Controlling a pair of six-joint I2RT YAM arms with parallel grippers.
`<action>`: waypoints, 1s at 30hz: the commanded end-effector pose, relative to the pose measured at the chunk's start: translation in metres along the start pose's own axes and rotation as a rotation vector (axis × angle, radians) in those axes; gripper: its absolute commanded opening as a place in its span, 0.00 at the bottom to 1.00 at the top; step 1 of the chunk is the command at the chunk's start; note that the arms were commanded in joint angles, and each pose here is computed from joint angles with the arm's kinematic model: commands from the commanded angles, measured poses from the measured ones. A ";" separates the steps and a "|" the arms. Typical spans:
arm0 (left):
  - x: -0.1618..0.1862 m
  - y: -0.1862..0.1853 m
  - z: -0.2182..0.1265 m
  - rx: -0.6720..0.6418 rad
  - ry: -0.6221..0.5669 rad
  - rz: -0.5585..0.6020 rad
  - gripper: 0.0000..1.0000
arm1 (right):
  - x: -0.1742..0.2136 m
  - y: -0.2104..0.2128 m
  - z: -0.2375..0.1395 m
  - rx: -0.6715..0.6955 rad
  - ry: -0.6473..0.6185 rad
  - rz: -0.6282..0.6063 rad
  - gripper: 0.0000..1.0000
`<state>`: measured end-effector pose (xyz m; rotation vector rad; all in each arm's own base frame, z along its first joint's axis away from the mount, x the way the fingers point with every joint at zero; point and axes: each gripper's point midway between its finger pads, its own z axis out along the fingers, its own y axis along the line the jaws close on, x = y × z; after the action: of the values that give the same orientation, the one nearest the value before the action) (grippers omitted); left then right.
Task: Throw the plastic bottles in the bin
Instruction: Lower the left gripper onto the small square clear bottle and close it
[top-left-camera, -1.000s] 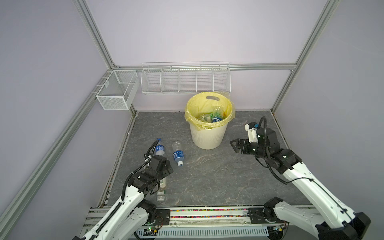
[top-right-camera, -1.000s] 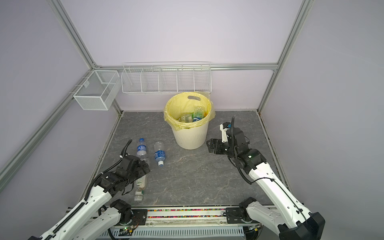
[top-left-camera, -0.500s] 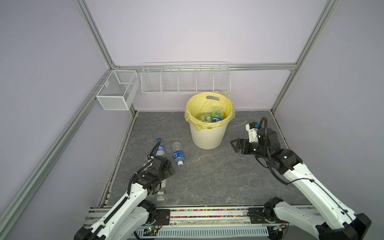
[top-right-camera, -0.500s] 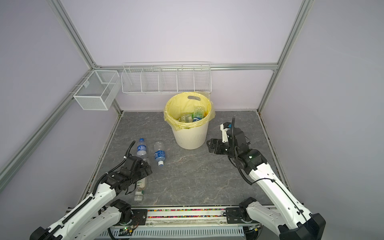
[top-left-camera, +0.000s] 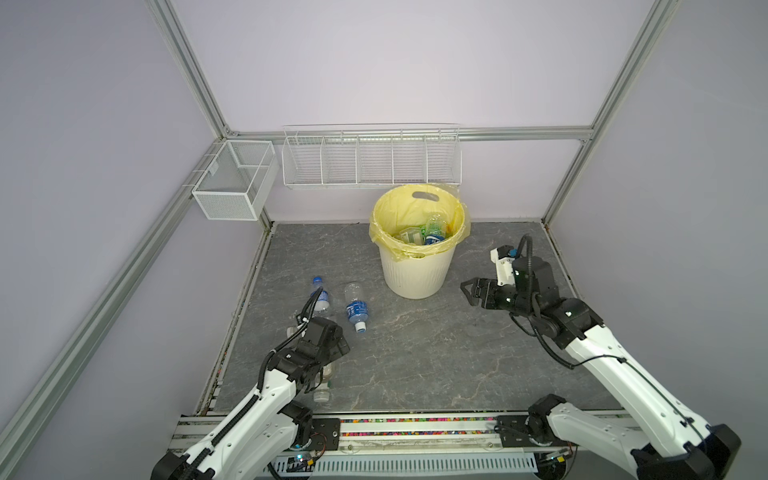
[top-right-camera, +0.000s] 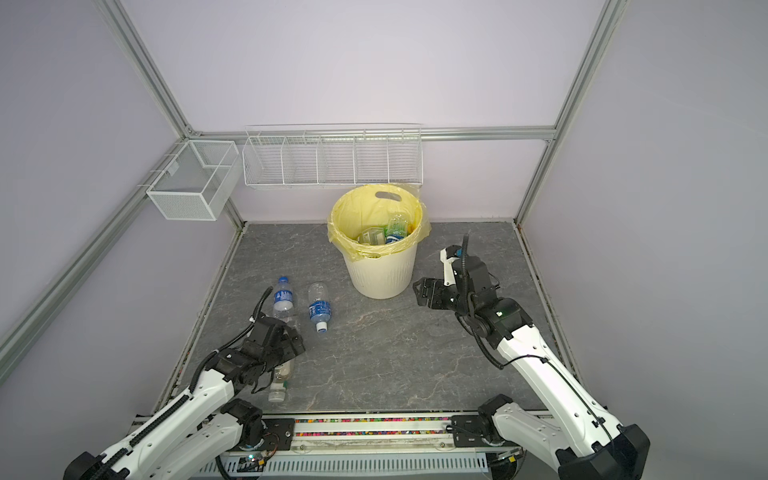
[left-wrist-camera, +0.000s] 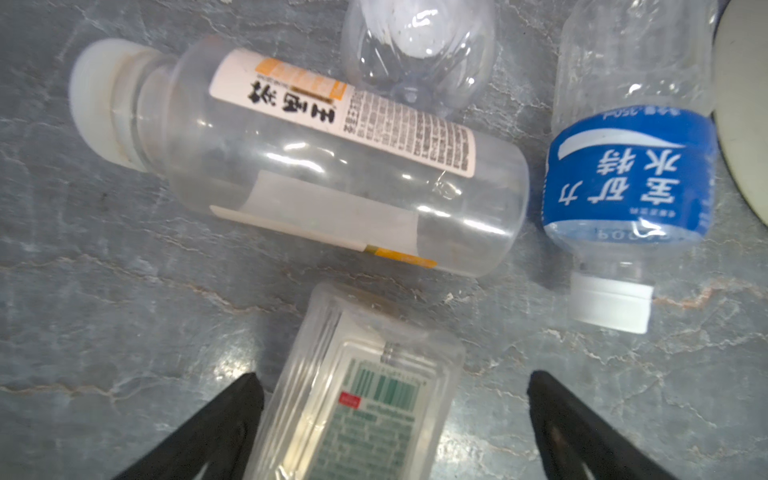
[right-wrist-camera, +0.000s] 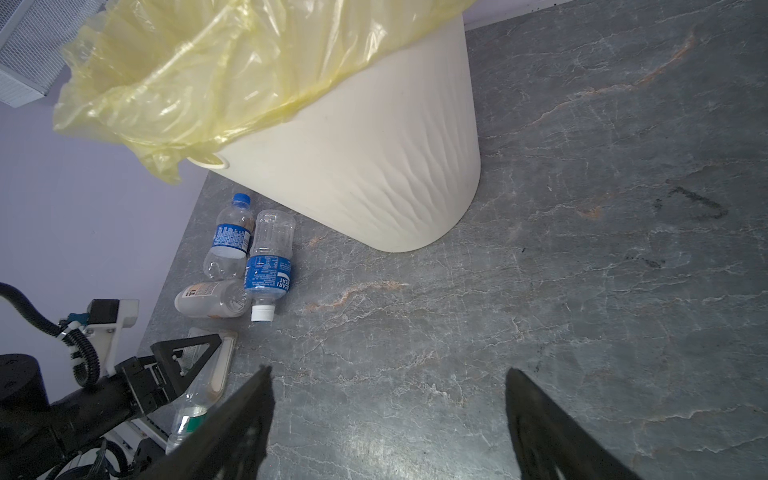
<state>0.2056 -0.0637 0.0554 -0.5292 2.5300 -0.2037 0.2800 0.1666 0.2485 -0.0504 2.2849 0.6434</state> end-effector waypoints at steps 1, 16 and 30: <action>0.008 0.002 0.005 0.001 0.028 -0.005 0.99 | 0.003 -0.002 0.003 0.004 -0.002 0.008 0.88; 0.029 0.002 0.007 0.061 0.084 -0.051 0.90 | 0.008 -0.006 0.002 0.012 0.000 0.026 0.88; 0.040 0.001 0.008 0.070 0.113 -0.050 0.67 | 0.011 -0.007 0.005 0.010 0.008 0.035 0.88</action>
<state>0.1793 -0.0771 0.0278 -0.5516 2.6134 -0.3315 0.2770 0.1650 0.2357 -0.0187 2.3168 0.6452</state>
